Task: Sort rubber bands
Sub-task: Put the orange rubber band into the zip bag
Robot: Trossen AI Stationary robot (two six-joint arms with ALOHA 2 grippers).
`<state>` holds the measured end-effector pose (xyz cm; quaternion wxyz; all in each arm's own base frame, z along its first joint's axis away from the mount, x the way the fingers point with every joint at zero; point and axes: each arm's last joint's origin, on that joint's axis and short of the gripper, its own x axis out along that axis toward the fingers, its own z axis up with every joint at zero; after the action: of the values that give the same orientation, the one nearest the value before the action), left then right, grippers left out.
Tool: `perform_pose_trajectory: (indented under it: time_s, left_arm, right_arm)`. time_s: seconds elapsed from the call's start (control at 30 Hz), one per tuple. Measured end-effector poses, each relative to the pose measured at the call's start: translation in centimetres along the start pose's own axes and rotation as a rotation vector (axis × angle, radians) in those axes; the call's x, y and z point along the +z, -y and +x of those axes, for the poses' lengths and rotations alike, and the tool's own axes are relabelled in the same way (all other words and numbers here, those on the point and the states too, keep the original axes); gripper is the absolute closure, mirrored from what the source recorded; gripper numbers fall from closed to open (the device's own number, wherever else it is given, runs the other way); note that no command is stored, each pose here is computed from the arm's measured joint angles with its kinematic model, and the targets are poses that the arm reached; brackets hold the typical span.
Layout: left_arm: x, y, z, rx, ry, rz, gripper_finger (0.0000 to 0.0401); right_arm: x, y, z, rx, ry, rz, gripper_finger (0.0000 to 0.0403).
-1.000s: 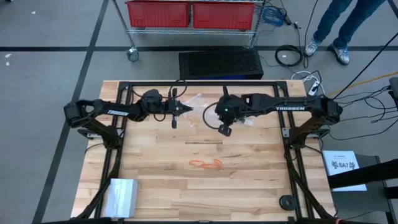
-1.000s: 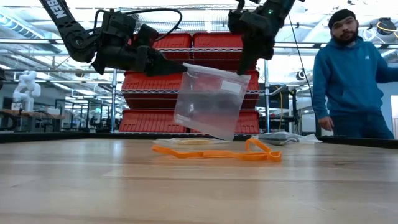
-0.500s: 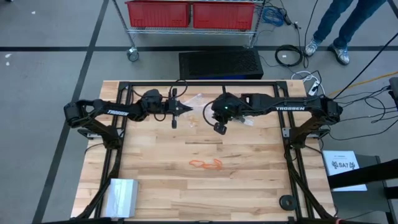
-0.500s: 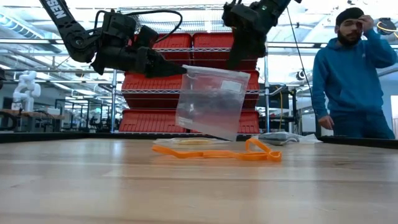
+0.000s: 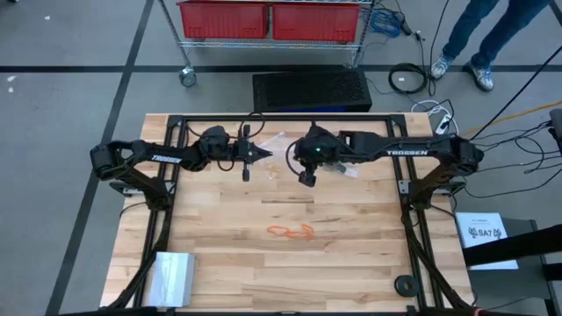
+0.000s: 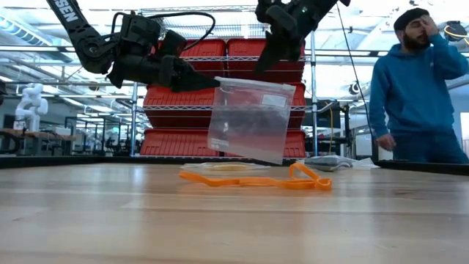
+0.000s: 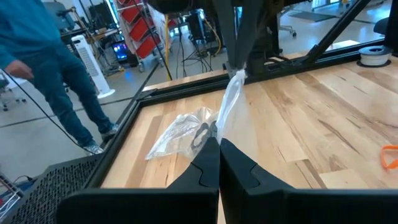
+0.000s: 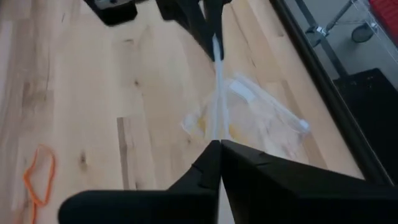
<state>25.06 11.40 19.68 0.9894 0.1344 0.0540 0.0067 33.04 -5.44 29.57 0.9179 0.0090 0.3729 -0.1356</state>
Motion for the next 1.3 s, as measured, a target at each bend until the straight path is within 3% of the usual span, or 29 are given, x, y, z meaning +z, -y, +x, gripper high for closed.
perform_pose_trajectory:
  time_s: [0.33,1.3]
  left_arm:
    - [-0.1,0.0,0.0,-0.003,-0.005,-0.003,0.0401]
    - [-0.2,0.1,0.0,-0.008,-0.017,-0.008,0.0401]
  right_arm:
    - [-0.9,-0.1,2.8,-0.005,-0.079,-0.036,0.0402]
    - [-0.2,0.8,2.5,-0.118,-0.015,-0.059,0.0403]
